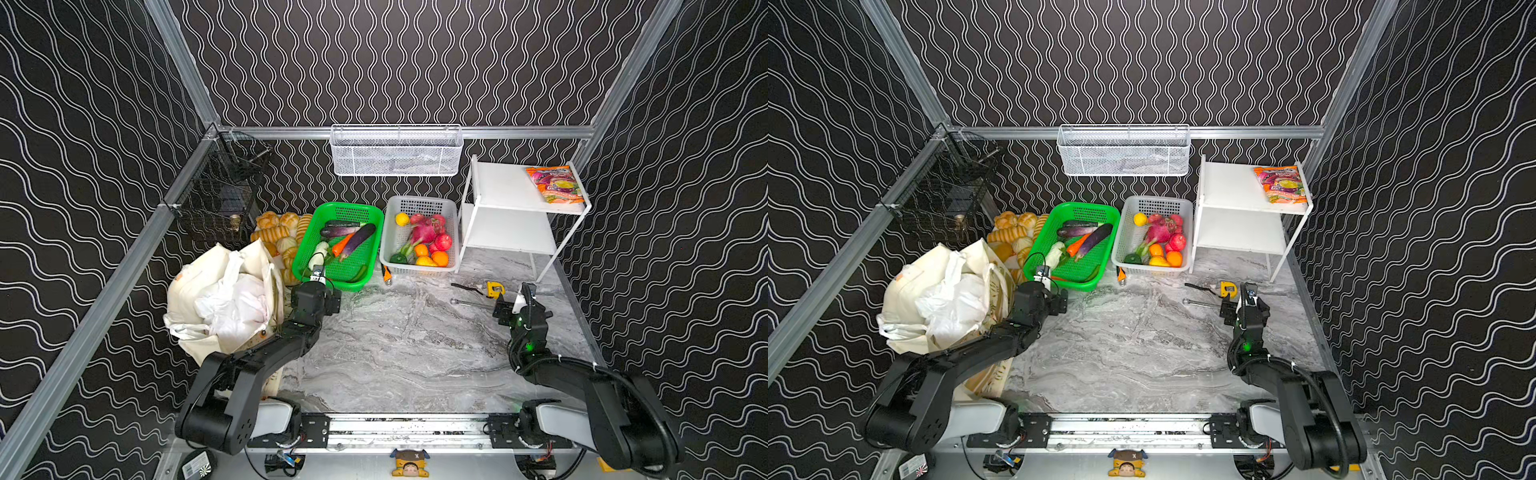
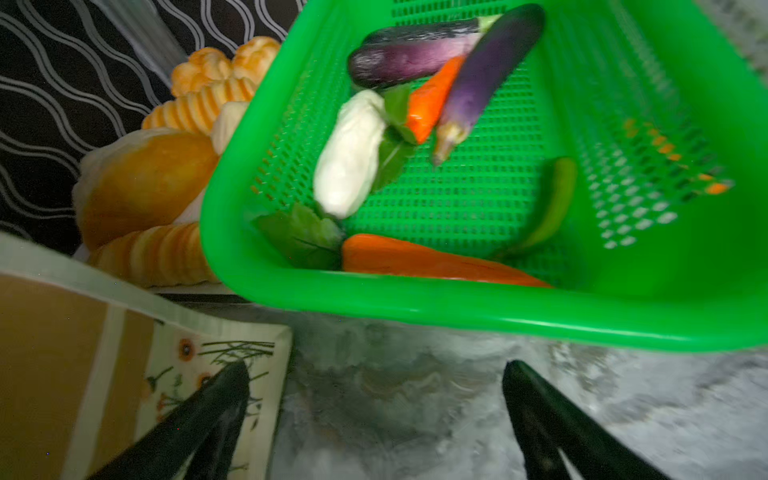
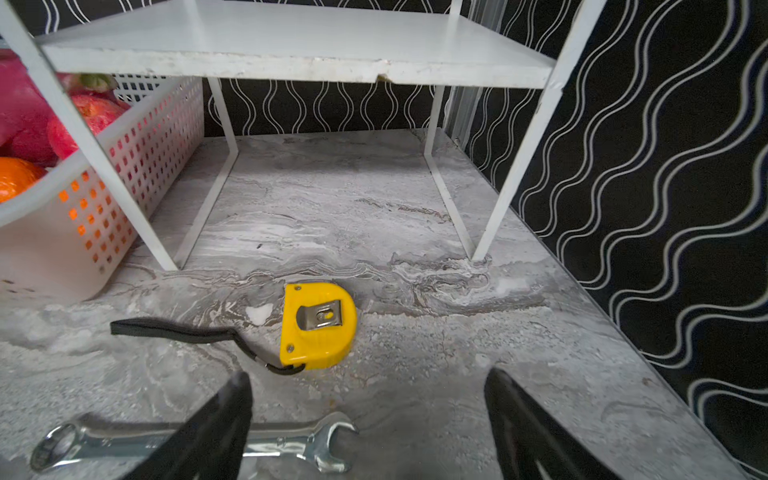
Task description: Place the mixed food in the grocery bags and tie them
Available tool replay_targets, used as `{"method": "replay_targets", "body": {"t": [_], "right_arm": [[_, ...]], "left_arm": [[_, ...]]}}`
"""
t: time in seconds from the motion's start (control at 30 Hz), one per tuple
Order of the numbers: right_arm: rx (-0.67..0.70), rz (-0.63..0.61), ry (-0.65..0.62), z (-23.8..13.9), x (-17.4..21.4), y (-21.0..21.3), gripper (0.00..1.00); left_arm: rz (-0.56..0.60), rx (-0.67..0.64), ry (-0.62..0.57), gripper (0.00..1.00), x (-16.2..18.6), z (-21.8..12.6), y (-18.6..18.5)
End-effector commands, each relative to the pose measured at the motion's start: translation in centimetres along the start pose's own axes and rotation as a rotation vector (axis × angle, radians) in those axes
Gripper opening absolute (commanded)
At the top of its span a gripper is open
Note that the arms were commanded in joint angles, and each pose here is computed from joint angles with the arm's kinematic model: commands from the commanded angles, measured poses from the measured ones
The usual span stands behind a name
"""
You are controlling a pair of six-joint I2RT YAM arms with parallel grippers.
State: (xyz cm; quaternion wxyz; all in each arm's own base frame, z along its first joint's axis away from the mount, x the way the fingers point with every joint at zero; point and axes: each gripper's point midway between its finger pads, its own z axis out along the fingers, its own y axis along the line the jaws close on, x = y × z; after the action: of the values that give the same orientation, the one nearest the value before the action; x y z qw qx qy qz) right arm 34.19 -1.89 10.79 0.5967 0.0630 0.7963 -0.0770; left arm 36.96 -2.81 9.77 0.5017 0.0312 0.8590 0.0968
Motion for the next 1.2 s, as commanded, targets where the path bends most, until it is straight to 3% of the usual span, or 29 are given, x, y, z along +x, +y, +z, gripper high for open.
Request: {"method": "replay_targets", "body": {"t": [0.0, 0.17, 0.23, 0.3, 0.37, 0.43, 0.5, 0.57, 0.67, 1.17], "right_arm": [[-0.108, 0.028, -0.176, 0.4, -4.3, 1.6, 0.89], [-0.109, 0.042, -0.15, 1.8, -2.5, 1.2, 0.9], [-0.134, 0.027, -0.219, 1.3, -2.8, 1.3, 0.93], [-0.128, 0.035, -0.168, 1.6, -2.3, 1.3, 0.94], [-0.109, 0.046, -0.127, 2.3, -2.0, 1.1, 0.95], [-0.03, 0.069, -0.163, 2.6, -2.4, -0.3, 1.0], [0.03, 0.106, -0.127, 3.1, -2.1, -1.2, 1.0], [0.032, 0.114, -0.105, 3.2, -1.8, -1.3, 1.0], [0.032, 0.102, -0.153, 2.9, -2.4, -1.3, 1.0], [0.038, 0.108, -0.14, 3.0, -2.3, -1.5, 1.0]], "left_arm": [[0.022, 0.019, -0.168, 0.99, -2.2, 0.7, 0.1], [0.0, 0.033, -0.201, 0.99, -1.0, 2.4, 0.8], [-0.027, 0.046, -0.212, 0.98, -0.4, 2.6, 1.1], [-0.036, 0.062, -0.232, 0.99, 0.2, 2.7, 1.0], [-0.04, 0.056, -0.236, 0.99, 0.7, 2.6, 1.2], [-0.057, 0.037, -0.215, 0.99, 0.8, 2.9, 1.6], [-0.081, -0.02, -0.157, 0.99, 1.2, 3.8, 2.6], [-0.073, -0.032, -0.174, 0.99, 0.9, 3.9, 2.8], [-0.072, -0.033, -0.173, 0.99, 0.9, 3.9, 2.8], [-0.057, -0.012, -0.17, 0.99, 0.9, 3.8, 2.2]]}}
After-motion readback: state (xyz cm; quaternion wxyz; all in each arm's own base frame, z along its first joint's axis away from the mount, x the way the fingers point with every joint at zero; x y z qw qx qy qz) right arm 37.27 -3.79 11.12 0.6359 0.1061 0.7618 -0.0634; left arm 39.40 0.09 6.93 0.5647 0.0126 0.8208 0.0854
